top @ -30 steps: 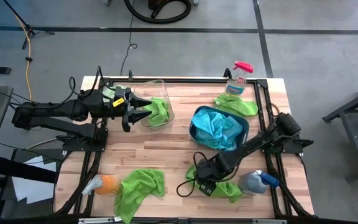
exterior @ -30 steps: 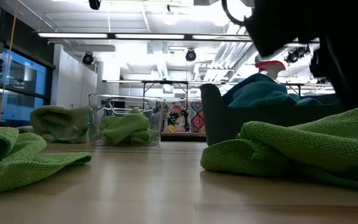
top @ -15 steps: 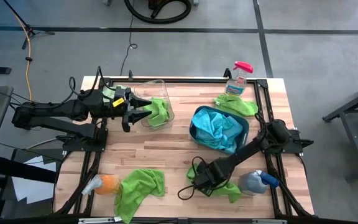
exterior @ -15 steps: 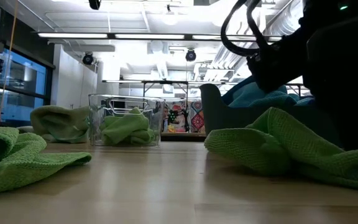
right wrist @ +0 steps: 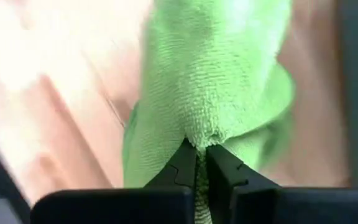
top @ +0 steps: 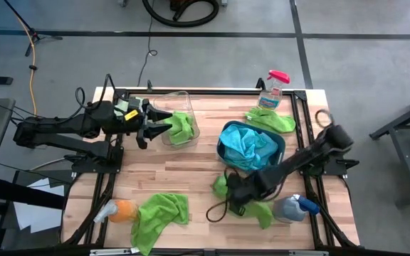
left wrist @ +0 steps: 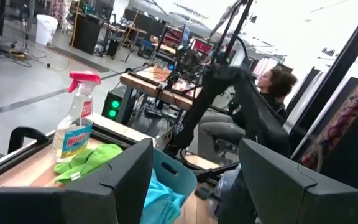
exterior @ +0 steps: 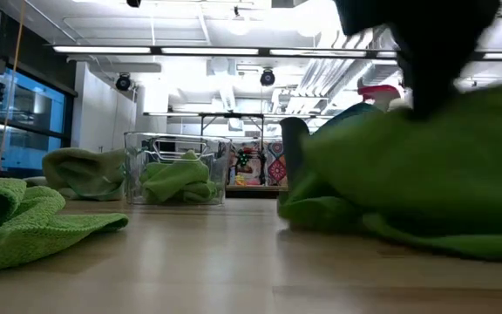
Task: Sort microfiber towel by color & place in baskets
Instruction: Put the green towel into the transparent bin
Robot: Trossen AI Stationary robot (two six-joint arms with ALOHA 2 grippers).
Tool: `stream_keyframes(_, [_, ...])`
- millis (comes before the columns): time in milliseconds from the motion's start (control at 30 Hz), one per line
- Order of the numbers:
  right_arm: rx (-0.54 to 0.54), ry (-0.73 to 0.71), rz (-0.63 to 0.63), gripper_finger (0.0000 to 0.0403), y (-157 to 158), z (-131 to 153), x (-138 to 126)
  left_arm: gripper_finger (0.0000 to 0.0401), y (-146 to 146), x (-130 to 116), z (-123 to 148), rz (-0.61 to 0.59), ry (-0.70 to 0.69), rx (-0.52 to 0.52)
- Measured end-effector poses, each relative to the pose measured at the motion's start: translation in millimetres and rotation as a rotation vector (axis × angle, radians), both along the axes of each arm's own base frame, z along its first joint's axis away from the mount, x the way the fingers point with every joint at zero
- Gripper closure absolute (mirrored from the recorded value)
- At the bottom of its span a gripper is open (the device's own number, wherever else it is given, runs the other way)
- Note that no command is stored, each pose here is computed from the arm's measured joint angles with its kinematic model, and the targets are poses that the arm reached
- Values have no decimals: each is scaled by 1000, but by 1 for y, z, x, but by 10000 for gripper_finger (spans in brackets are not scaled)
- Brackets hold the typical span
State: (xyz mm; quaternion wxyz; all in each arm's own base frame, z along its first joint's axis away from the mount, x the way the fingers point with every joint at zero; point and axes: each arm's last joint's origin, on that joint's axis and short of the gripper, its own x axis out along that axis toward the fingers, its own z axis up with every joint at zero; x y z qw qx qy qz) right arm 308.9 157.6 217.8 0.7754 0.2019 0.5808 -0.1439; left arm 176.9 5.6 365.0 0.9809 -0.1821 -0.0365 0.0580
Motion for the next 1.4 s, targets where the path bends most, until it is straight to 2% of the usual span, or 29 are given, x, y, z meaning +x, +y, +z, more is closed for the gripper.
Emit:
stream_keyframes(200, [25, -335, 88, 400, -37, 61, 8, 174, 0, -1, 4, 0, -42, 0])
stream_keyframes(567, [-63, -604, 196, 402, -86, 82, 42, 174, -1, 1, 9, -24, -98, 35])
stream_keyframes(867, [-244, -722, 303, 402, -116, 149, 50, 174, -8, 19, 21, -62, -66, 162])
stream_keyframes(1000, [-306, -768, 341, 402, -123, 174, 48, 174, -13, 33, 24, -90, 18, 186])
stream_keyframes(1167, [-341, -807, 368, 403, -126, 188, 47, 174, -16, 53, 21, -137, 107, 188])
stream_keyframes(1400, [-336, -813, 415, 403, -122, 188, 47, 174, -17, 74, 7, -152, 187, 186])
